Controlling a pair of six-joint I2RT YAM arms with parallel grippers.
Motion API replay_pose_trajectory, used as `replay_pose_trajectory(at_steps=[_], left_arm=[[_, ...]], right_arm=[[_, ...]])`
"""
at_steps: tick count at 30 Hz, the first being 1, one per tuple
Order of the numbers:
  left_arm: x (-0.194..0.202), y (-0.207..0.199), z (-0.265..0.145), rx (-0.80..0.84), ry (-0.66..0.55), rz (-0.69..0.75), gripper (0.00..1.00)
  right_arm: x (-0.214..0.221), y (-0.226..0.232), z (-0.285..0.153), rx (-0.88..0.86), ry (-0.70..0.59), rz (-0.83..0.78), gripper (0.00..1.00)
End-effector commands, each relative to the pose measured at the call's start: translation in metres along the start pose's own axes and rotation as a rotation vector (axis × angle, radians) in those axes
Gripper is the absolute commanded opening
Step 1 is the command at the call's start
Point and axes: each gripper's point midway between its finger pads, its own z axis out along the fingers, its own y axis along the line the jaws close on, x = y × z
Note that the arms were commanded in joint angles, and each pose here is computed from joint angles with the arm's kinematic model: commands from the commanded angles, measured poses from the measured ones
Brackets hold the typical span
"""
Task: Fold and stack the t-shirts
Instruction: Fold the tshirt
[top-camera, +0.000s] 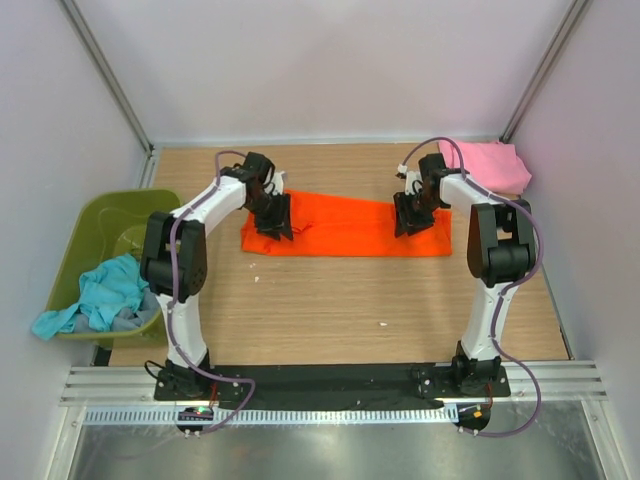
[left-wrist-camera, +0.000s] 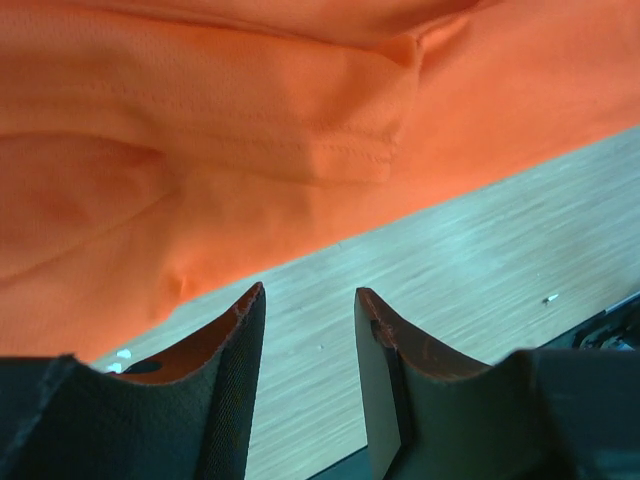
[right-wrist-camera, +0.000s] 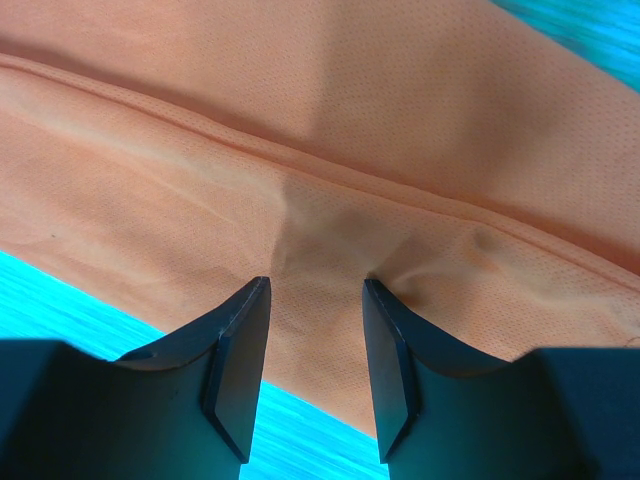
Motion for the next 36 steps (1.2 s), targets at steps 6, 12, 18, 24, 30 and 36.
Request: replay_pose_trajectory(at_steps=[6,12,18,24,30,36], left_arm=[[-0.044,0.002,0.02,0.008,-0.052,0.015,0.42],[-0.121,0.002,0.016,-0.062,-0.215,0.1,0.42],[-0.19,-0.014,-0.044,-0.15,-0.475,0.223,0.43],[-0.132,-0.012,-0.05,-0.128,-0.352,0.174,0.43],[-0.057,-0.021,-0.048,-0.015,-0.186,0.127,0.42],[-0.047,-0.008,-0.016,-0.016,-0.107,0.092,0.41]], right_arm=[[0.0,0.004,-0.015,0.028,-0.021,-0.035,0.48],[0.002,0.005,-0.016,0.027,-0.017,-0.041,0.49],[0.001,0.004,-0.019,0.037,-0.031,-0.047,0.49],[0.0,0.003,-0.02,0.043,-0.033,-0.056,0.49],[0.002,0.003,-0.017,0.04,-0.025,-0.054,0.49],[0.0,0.002,-0.016,0.042,-0.025,-0.053,0.49]])
